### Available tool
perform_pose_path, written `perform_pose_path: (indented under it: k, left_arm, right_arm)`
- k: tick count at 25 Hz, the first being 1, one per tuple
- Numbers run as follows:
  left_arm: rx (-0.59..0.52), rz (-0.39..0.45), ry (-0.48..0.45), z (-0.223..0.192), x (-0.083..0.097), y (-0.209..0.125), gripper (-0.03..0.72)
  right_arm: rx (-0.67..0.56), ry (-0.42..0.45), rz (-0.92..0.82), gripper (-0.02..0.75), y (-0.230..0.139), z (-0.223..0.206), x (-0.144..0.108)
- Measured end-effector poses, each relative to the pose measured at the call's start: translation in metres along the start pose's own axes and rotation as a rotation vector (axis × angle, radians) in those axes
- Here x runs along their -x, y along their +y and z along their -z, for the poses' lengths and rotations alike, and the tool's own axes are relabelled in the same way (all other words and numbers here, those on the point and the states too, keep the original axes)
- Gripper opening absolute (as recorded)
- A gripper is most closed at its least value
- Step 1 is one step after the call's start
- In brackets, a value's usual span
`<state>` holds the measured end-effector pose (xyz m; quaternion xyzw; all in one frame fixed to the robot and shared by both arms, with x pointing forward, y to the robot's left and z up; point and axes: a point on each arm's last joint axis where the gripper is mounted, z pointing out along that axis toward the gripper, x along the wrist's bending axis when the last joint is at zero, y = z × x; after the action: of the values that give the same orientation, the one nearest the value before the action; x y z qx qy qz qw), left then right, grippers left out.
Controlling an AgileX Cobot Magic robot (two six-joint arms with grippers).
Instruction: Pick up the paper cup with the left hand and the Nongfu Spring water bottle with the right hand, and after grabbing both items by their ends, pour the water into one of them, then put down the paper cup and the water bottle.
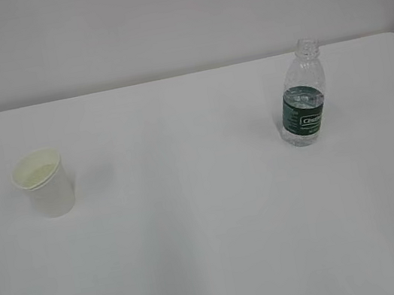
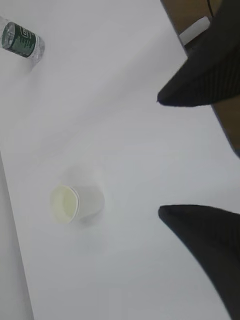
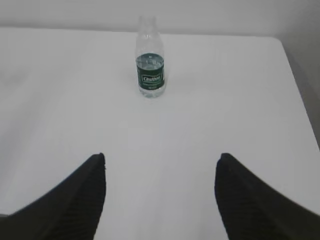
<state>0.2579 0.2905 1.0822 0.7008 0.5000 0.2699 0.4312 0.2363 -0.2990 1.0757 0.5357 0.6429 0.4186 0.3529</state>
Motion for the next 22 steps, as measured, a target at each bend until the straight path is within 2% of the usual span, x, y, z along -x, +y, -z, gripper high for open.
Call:
perform_pose_path:
  k: [7,14,22]
  left_arm:
    - [0.012,-0.013,0.018,0.018,-0.002,-0.017,0.421]
    - [0.014,0.074,0.101,0.025,-0.009,-0.025,0.417]
    - [0.011,0.120,0.209,0.027,-0.019,-0.028,0.409]
  right_arm:
    - [-0.063,-0.020,0.012,0.520,-0.015,0.010,0.002]
    - [-0.103,-0.044,0.023,0.520,-0.020,0.012,0.004]
    - [-0.100,-0.107,0.052,0.520,-0.019,0.013,0.010]
